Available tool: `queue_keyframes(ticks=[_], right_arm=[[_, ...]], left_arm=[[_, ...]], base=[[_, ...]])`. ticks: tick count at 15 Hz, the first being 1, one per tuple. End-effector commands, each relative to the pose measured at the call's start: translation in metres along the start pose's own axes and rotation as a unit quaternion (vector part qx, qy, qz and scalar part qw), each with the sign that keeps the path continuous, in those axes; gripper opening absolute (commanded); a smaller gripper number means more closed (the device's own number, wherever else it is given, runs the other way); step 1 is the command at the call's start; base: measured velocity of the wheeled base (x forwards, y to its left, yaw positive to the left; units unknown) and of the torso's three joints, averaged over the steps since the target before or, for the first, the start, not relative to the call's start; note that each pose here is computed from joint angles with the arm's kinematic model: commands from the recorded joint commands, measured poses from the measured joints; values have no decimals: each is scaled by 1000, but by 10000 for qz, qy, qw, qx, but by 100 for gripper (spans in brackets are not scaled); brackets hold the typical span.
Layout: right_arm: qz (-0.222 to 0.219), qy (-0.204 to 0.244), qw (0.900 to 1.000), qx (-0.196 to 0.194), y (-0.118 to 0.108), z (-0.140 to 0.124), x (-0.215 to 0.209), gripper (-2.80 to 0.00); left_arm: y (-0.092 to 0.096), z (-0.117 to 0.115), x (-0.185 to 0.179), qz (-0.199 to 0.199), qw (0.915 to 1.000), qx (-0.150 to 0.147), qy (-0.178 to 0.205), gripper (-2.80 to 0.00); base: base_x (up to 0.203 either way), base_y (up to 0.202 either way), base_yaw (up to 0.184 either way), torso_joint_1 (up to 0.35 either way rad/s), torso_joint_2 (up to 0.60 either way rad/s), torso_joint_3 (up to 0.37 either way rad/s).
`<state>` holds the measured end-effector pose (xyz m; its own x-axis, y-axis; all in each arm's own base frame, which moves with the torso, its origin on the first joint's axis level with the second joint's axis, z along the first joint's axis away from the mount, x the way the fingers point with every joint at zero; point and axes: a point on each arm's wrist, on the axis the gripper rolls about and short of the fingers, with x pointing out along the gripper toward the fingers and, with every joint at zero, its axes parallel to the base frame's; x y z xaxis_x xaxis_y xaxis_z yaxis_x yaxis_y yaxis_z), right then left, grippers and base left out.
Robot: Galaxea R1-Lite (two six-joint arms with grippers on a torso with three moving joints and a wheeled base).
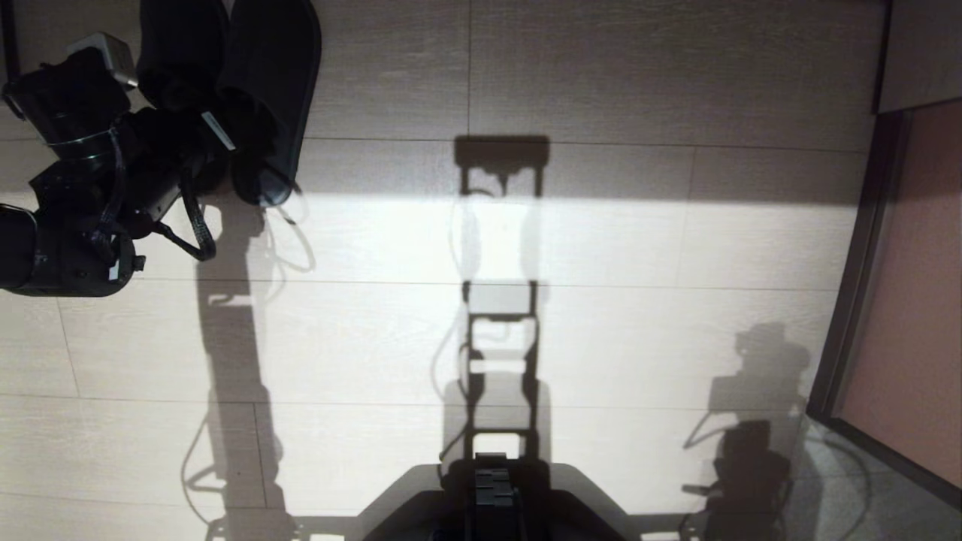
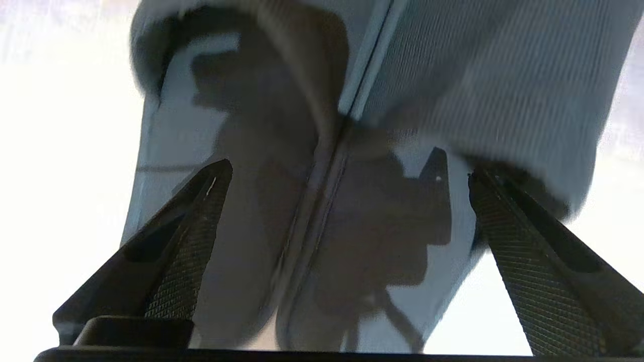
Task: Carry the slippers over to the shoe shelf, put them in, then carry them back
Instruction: Pick up the slippers on the floor
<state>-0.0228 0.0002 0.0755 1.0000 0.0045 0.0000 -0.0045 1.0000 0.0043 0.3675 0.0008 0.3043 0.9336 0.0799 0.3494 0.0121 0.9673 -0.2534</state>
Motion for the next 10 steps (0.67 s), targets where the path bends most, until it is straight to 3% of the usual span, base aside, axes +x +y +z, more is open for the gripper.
queue_keyframes(ticks=[1,10], right_arm=[[1,-8,10000,2,0,0,0,-280],[1,-8,10000,2,0,0,0,-280]], left_arm=[[0,-5,8,-8,10000,-8,-33,0],[-3,2,25,-96,9992,-34,-397,0]], base=[[0,0,0,0,0,0],[0,0,0,0,0,0]])
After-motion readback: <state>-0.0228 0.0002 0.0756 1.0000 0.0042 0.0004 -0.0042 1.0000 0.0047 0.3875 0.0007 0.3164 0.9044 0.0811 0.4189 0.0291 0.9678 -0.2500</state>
